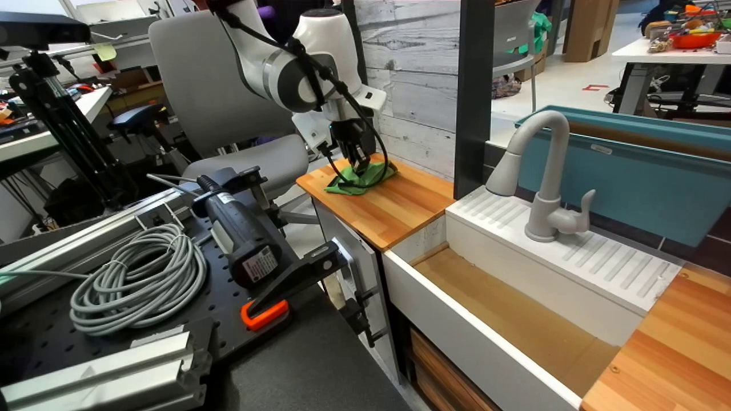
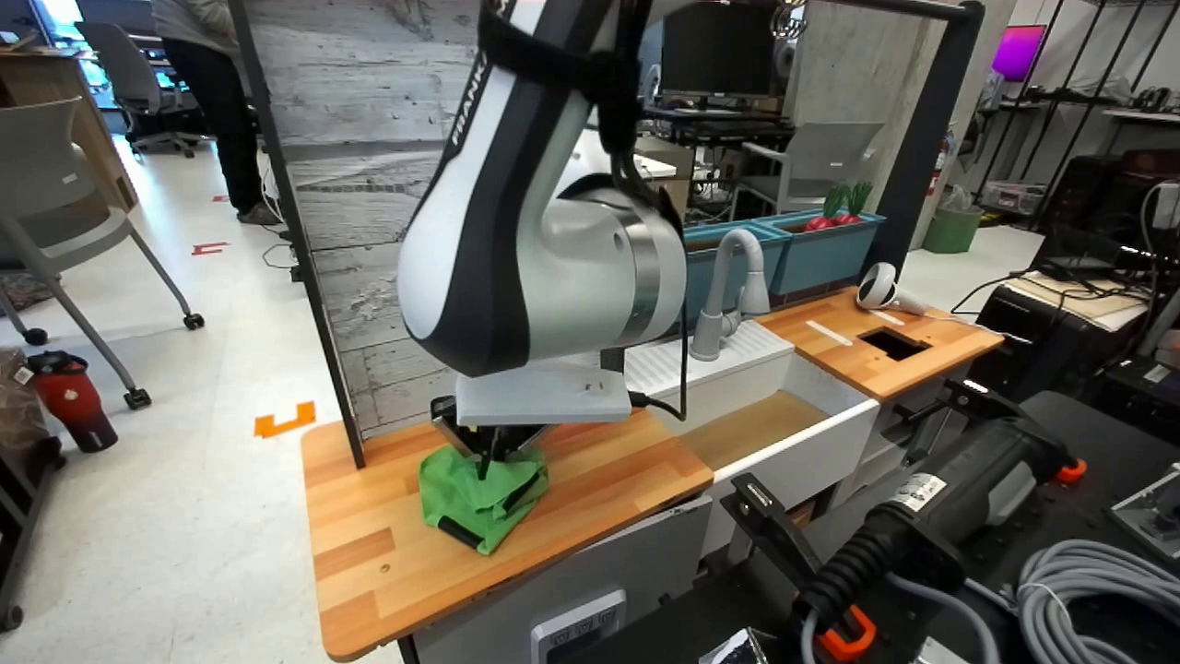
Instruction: Move the green towel to the right and push the faucet to the right then fold the towel once from right to left.
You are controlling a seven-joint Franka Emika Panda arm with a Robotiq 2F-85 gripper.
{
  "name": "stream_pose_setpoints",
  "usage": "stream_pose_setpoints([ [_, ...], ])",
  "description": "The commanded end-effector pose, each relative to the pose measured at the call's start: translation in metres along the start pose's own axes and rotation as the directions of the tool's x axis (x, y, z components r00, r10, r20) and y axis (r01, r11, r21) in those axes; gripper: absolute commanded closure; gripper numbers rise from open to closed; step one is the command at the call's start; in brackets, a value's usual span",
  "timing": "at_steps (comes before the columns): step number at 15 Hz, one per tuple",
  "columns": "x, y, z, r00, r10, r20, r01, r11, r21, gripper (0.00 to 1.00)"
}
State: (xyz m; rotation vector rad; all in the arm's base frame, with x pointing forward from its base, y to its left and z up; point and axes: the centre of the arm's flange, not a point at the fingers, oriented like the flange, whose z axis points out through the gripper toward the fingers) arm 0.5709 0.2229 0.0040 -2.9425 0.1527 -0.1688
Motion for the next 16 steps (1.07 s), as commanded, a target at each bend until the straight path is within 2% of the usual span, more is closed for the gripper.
stream_pose_setpoints([
  [1, 0.012, -0.013, 0.016, 1.0, -0.005, -0.014, 0.004, 0.999, -0.032, 0.57],
  [3, 0.002, -0.019, 0.001, 0.999, -0.03, -0.013, 0.029, 0.999, -0.033, 0.44],
  [8, -0.027, -0.03, -0.052, 0.995, -0.066, -0.07, 0.068, 0.997, 0.032, 0.05],
  [9, -0.034, -0.029, -0.066, 0.996, -0.063, -0.07, 0.066, 0.997, 0.041, 0.01],
  [11, -0.046, -0.026, -0.084, 0.994, -0.081, -0.073, 0.085, 0.995, 0.05, 0.0],
  [12, -0.024, -0.038, -0.047, 0.995, -0.071, -0.066, 0.073, 0.997, 0.031, 0.01],
  [16, -0.036, -0.034, -0.069, 0.995, -0.079, -0.061, 0.081, 0.996, 0.032, 0.0],
])
